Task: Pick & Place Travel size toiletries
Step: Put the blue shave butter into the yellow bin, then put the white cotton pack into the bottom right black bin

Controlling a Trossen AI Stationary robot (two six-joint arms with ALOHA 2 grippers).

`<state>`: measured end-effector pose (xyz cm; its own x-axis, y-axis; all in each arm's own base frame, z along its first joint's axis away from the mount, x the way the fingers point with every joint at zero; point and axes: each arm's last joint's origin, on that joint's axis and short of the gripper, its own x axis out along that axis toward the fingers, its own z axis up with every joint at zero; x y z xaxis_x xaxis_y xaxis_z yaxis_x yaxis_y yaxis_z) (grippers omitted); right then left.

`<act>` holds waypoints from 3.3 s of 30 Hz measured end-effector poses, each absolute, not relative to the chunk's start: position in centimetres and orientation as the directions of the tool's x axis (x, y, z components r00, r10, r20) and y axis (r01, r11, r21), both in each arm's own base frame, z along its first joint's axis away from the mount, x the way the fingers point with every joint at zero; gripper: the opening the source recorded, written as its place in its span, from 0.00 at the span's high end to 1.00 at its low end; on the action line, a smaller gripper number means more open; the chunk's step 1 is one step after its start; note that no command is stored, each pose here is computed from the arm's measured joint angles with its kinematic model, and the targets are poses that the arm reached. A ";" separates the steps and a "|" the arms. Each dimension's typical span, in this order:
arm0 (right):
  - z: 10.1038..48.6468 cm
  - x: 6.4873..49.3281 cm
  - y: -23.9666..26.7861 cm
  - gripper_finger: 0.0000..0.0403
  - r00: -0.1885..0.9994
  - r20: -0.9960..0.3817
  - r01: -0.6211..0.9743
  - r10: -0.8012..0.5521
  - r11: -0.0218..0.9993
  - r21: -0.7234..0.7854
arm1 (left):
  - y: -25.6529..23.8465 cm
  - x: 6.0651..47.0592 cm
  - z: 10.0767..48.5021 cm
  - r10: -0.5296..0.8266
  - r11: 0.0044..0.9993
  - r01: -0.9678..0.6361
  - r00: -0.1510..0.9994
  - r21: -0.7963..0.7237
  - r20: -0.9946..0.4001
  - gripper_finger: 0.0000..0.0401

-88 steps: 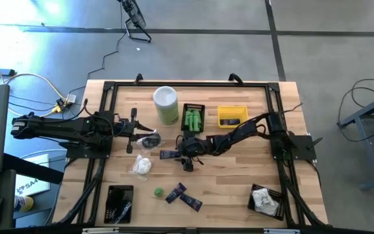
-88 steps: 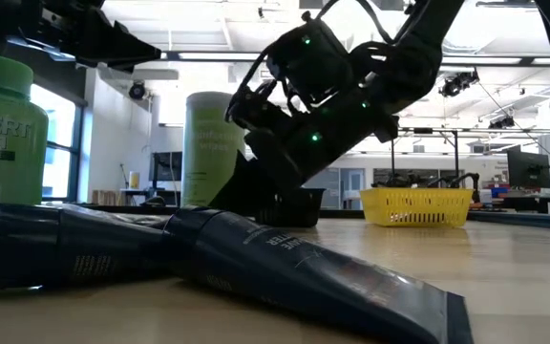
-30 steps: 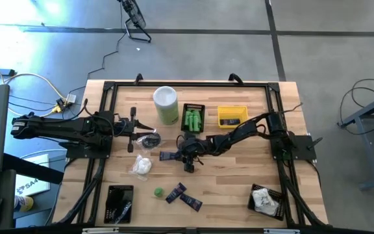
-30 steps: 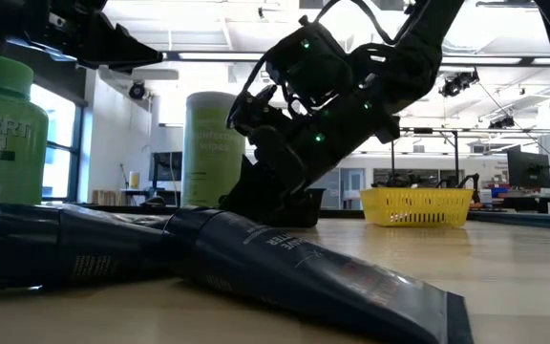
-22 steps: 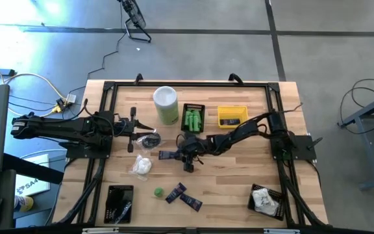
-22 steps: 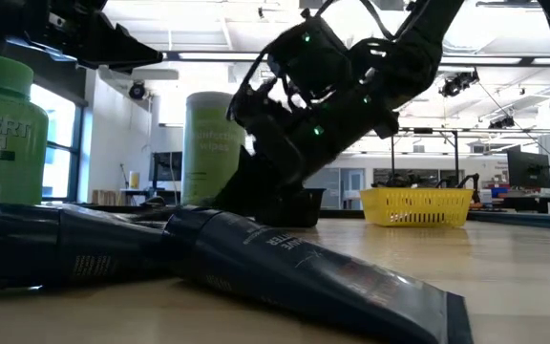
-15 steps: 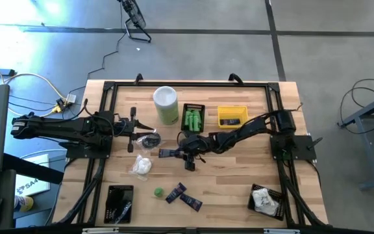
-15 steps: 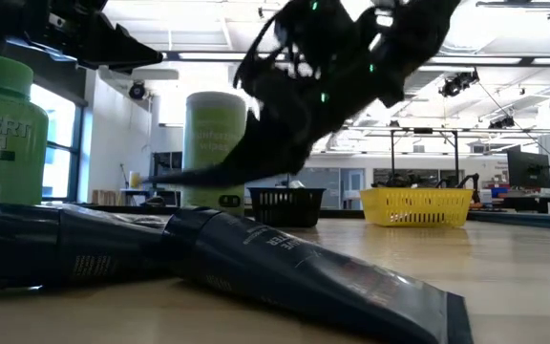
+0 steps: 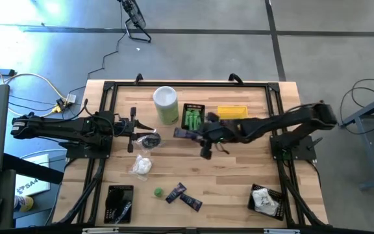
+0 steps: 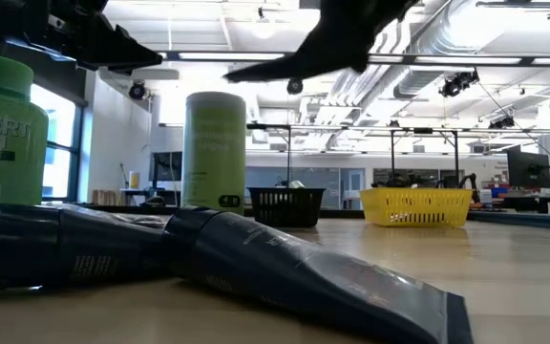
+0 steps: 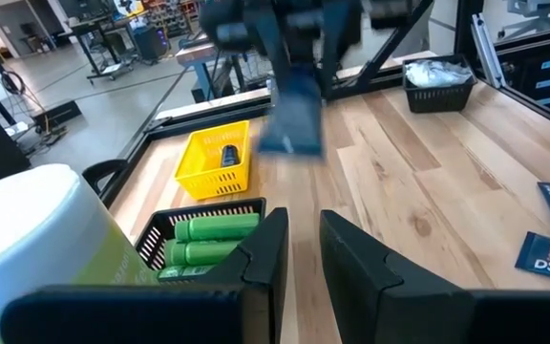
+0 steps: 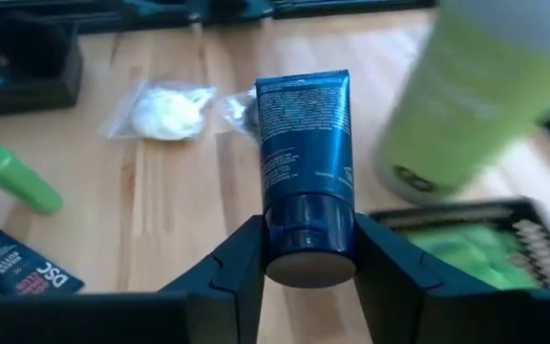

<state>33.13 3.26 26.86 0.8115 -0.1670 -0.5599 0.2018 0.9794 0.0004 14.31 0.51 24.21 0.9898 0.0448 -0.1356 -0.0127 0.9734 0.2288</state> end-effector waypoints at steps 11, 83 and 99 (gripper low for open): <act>31.2 24.8 3.1 0.70 0.669 -0.627 0.483 -0.399 0.875 -0.040 | 0.5 14.3 24.2 0.044 0.974 -0.012 0.989 0.224 -0.140 0.85; 23.6 28.5 4.0 0.99 0.931 -0.245 0.352 -0.271 0.847 0.399 | 0.5 14.3 24.3 0.045 0.973 -0.013 0.990 0.229 -0.133 0.85; 23.6 29.0 5.1 0.99 0.956 -0.198 0.267 -0.218 0.925 0.270 | 0.5 14.3 24.3 0.045 0.973 -0.014 0.990 0.229 -0.132 0.85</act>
<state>29.03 5.06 23.55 0.9555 -0.2184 -0.1981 0.2675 0.9248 0.2705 14.32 0.50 24.28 0.9903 0.0448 -0.1316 -0.0136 0.9734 0.2285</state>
